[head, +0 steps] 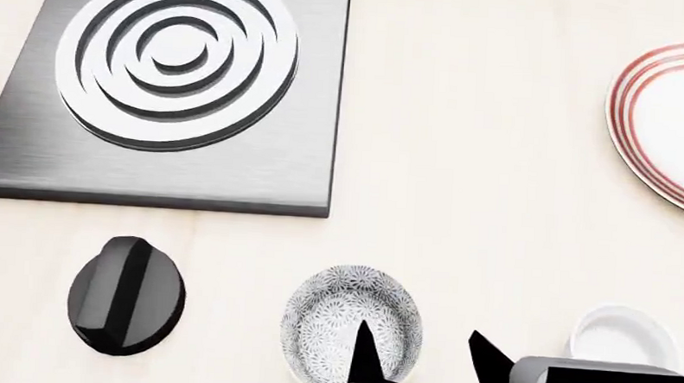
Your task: Pick the akita bowl next to the ramekin and place it on the plate.
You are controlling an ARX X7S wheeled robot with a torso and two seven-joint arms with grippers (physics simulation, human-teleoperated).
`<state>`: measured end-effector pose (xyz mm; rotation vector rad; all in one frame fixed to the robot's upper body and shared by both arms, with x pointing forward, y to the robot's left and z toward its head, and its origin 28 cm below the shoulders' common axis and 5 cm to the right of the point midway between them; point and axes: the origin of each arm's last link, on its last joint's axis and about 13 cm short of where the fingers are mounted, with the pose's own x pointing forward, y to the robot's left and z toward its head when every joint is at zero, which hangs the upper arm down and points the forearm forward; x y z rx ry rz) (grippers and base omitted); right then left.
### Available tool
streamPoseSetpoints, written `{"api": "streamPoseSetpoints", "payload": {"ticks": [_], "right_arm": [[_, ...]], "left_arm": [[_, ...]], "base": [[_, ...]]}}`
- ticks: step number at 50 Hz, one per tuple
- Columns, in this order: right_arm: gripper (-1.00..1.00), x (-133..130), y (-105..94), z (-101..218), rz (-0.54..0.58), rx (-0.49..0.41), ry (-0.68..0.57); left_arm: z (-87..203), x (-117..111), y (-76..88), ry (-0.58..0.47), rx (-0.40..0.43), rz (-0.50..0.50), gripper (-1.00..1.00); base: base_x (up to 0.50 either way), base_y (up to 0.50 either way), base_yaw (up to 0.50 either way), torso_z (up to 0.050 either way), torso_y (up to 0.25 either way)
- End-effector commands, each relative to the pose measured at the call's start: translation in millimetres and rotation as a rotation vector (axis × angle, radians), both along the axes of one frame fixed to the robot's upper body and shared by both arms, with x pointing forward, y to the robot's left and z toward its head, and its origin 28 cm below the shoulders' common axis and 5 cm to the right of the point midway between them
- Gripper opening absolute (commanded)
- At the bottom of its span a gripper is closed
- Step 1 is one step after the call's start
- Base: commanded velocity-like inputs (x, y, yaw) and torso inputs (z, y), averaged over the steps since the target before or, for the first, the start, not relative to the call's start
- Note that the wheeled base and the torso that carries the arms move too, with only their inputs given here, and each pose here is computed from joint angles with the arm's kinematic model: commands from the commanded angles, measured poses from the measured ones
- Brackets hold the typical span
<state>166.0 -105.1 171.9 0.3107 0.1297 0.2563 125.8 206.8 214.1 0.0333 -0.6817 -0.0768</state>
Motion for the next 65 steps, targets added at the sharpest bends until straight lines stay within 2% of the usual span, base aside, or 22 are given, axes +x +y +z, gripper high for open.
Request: {"api": "streamPoseSetpoints", "payload": {"ticks": [1,65], "right_arm": [[1.0,3.5,1.2,-2.3,0.007,0.007,0.009],[1.0,24.0,-0.6,-26.3,-0.015,0.025,0.078]], "left_arm": [[-0.1,0.1,-0.2,0.0,0.0,0.0,1.0],[-0.5,-0.3,0.1,0.001,0.0,-0.001,1.0]], "base": [[0.0,0.0,0.0,0.0,0.0],[0.0,0.0,0.0,0.0,0.0]]}}
